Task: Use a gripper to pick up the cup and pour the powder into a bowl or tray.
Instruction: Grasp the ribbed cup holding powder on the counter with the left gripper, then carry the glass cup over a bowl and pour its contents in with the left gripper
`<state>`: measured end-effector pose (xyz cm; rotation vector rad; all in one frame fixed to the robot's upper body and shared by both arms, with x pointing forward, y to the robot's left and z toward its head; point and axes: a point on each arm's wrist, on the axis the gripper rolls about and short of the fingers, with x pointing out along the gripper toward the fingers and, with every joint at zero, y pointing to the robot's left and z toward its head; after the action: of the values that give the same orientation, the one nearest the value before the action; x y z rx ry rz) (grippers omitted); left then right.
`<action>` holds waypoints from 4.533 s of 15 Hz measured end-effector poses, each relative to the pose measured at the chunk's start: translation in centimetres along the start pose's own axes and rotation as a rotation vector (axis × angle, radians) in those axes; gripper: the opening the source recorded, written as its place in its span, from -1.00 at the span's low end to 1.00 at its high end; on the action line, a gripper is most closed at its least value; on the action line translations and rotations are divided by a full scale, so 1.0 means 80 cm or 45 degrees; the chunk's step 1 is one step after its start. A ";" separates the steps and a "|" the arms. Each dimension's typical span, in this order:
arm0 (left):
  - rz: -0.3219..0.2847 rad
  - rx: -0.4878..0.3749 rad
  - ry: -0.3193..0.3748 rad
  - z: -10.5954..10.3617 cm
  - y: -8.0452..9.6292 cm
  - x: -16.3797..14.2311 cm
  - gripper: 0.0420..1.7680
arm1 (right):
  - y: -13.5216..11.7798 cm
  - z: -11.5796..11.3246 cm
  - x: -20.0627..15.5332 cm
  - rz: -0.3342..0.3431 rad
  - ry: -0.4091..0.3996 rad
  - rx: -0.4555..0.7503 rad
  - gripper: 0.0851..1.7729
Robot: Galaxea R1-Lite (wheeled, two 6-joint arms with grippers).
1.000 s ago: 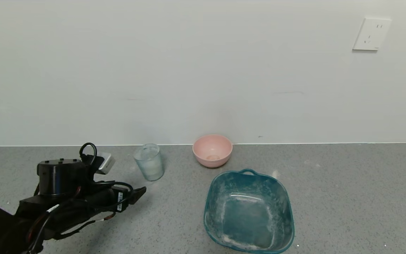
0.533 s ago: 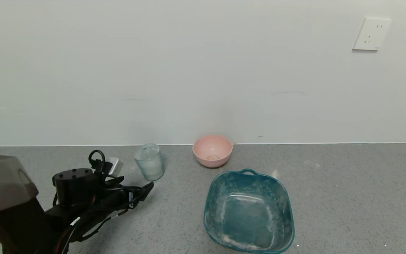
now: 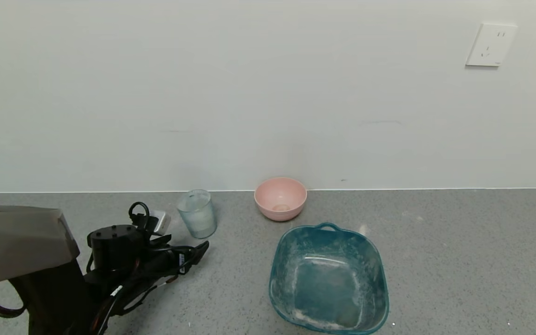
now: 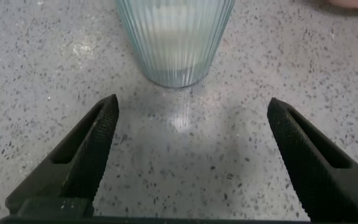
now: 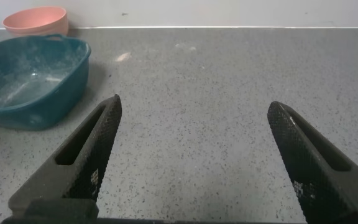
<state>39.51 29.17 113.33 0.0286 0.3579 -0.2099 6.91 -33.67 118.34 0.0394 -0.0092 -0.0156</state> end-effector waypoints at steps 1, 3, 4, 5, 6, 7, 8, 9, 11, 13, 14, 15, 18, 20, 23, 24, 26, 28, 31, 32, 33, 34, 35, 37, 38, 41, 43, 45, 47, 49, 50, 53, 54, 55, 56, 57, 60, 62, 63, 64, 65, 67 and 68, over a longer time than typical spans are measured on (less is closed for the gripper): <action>0.005 0.001 -0.002 0.000 0.000 0.004 0.94 | 0.000 0.000 0.000 0.000 0.001 0.000 0.93; 0.010 0.002 -0.017 0.002 0.001 0.010 0.94 | 0.000 0.000 0.000 0.000 0.000 0.000 0.93; 0.013 0.002 -0.021 0.003 0.002 0.013 0.94 | 0.000 0.000 0.000 0.000 0.000 0.000 0.93; 0.014 0.003 -0.029 0.005 0.002 0.017 0.94 | 0.000 0.000 0.000 0.000 0.000 0.000 0.93; 0.016 0.003 -0.038 0.006 0.002 0.020 0.94 | 0.000 0.000 0.000 0.000 0.000 0.000 0.93; 0.022 0.003 -0.045 0.007 0.003 0.024 0.94 | 0.000 0.000 0.000 0.000 0.001 0.000 0.93; 0.032 0.004 -0.047 0.006 0.003 0.027 0.94 | 0.000 0.000 0.000 -0.001 0.000 0.000 0.93; 0.042 0.005 -0.057 0.006 0.003 0.032 0.94 | 0.000 0.000 0.000 -0.001 0.000 0.000 0.93; 0.052 -0.016 -0.070 0.007 0.004 0.040 0.94 | 0.000 0.000 0.000 0.000 0.000 0.001 0.93; 0.053 -0.021 -0.079 0.008 0.004 0.044 0.94 | 0.000 0.000 0.000 0.000 0.000 0.001 0.93; 0.052 -0.022 -0.086 0.009 0.004 0.047 0.94 | 0.000 0.000 0.000 0.000 0.000 0.000 0.93; 0.051 -0.022 -0.088 0.008 0.004 0.049 0.94 | 0.000 0.000 0.000 0.000 0.000 0.000 0.93; 0.051 -0.023 -0.094 0.007 0.004 0.055 0.94 | 0.000 0.000 0.000 0.000 0.000 0.000 0.93; 0.055 -0.022 -0.113 0.010 0.005 0.058 0.94 | 0.000 0.000 0.000 0.000 0.000 0.001 0.93; 0.057 -0.020 -0.133 0.014 0.005 0.063 0.94 | 0.000 0.000 0.000 0.000 0.000 0.000 0.93; 0.058 -0.020 -0.140 0.015 0.006 0.065 0.94 | 0.000 0.000 0.000 0.000 0.000 0.001 0.93; 0.059 -0.020 -0.148 0.016 0.006 0.069 0.94 | 0.000 0.000 0.000 0.000 0.000 0.001 0.93; 0.071 -0.020 -0.152 0.016 0.006 0.072 0.94 | 0.000 0.000 0.000 0.000 0.000 0.000 0.93; 0.071 -0.020 -0.154 0.015 0.007 0.075 0.94 | 0.000 0.000 0.000 0.000 0.000 0.000 0.93; 0.069 -0.019 -0.157 0.015 0.007 0.077 0.94 | 0.000 0.000 0.000 0.000 0.000 0.000 0.93; 0.070 -0.020 -0.156 0.013 0.007 0.078 0.94 | 0.000 0.000 0.000 0.001 0.000 0.000 0.93; 0.070 -0.020 -0.158 0.012 0.007 0.080 0.94 | 0.000 0.000 0.000 0.001 0.000 0.001 0.93; 0.070 -0.020 -0.157 0.011 0.007 0.081 0.94 | 0.000 0.000 0.000 0.000 0.000 0.001 0.93; 0.070 -0.020 -0.148 0.007 0.007 0.083 0.94 | 0.000 0.000 0.000 -0.001 0.000 0.000 0.93; 0.069 -0.019 -0.143 0.006 0.007 0.084 0.94 | 0.000 0.000 0.000 0.000 0.000 0.001 0.93; 0.072 -0.018 -0.174 0.005 0.007 0.085 0.94 | 0.000 0.000 0.000 0.000 0.000 0.001 0.93; 0.071 -0.018 -0.172 0.004 0.007 0.086 0.94 | 0.000 0.000 0.000 0.000 0.000 0.000 0.93; 0.071 -0.018 -0.175 0.004 0.007 0.086 0.94 | 0.000 0.000 0.000 0.000 0.000 0.001 0.93; 0.072 -0.017 -0.177 0.003 0.007 0.088 0.94 | 0.000 0.000 0.000 0.000 0.000 0.000 0.93; 0.072 -0.016 -0.181 0.003 0.007 0.090 0.94 | 0.000 0.000 0.000 0.000 0.000 0.000 0.93; 0.072 -0.016 -0.182 0.003 0.007 0.091 0.94 | 0.000 0.000 0.000 0.000 0.000 0.000 0.93; 0.072 -0.013 -0.210 0.003 0.007 0.092 0.94 | 0.000 0.000 0.000 0.000 0.000 0.001 0.93; 0.072 -0.014 -0.209 0.002 0.007 0.093 0.94 | 0.000 0.000 0.000 0.000 0.000 0.000 0.93; 0.071 -0.014 -0.208 0.002 0.007 0.093 0.94 | 0.000 0.000 0.000 0.000 0.000 0.001 0.93; 0.071 -0.014 -0.207 0.001 0.007 0.093 0.94 | 0.000 0.000 0.000 -0.001 0.000 0.001 0.93; 0.071 -0.014 -0.208 0.001 0.007 0.093 0.69 | 0.000 0.000 0.000 0.000 0.000 0.001 0.93; 0.072 -0.015 -0.207 0.001 0.007 0.093 0.44 | 0.000 0.000 0.000 0.000 0.000 0.001 0.93; 0.071 -0.014 -0.207 0.001 0.007 0.093 0.42 | 0.000 0.000 0.000 0.000 0.000 0.001 0.93; 0.071 -0.015 -0.206 0.001 0.007 0.093 0.42 | 0.000 0.000 0.000 0.000 0.000 0.001 0.93; 0.071 -0.014 -0.207 0.002 0.007 0.093 0.42 | 0.000 0.000 0.000 0.000 0.000 0.001 0.93; 0.071 -0.014 -0.207 0.002 0.007 0.092 0.41 | 0.000 0.000 0.000 0.000 0.000 0.001 0.93; 0.071 -0.014 -0.208 0.002 0.007 0.092 0.41 | 0.000 0.000 0.000 -0.001 0.000 0.001 0.93; 0.071 -0.014 -0.207 0.002 0.007 0.092 0.41 | 0.000 0.000 0.000 0.000 0.000 0.000 0.93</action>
<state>46.40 28.21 110.90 0.0103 0.1961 -0.1538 6.91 -33.67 118.34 0.0394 -0.0092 -0.0156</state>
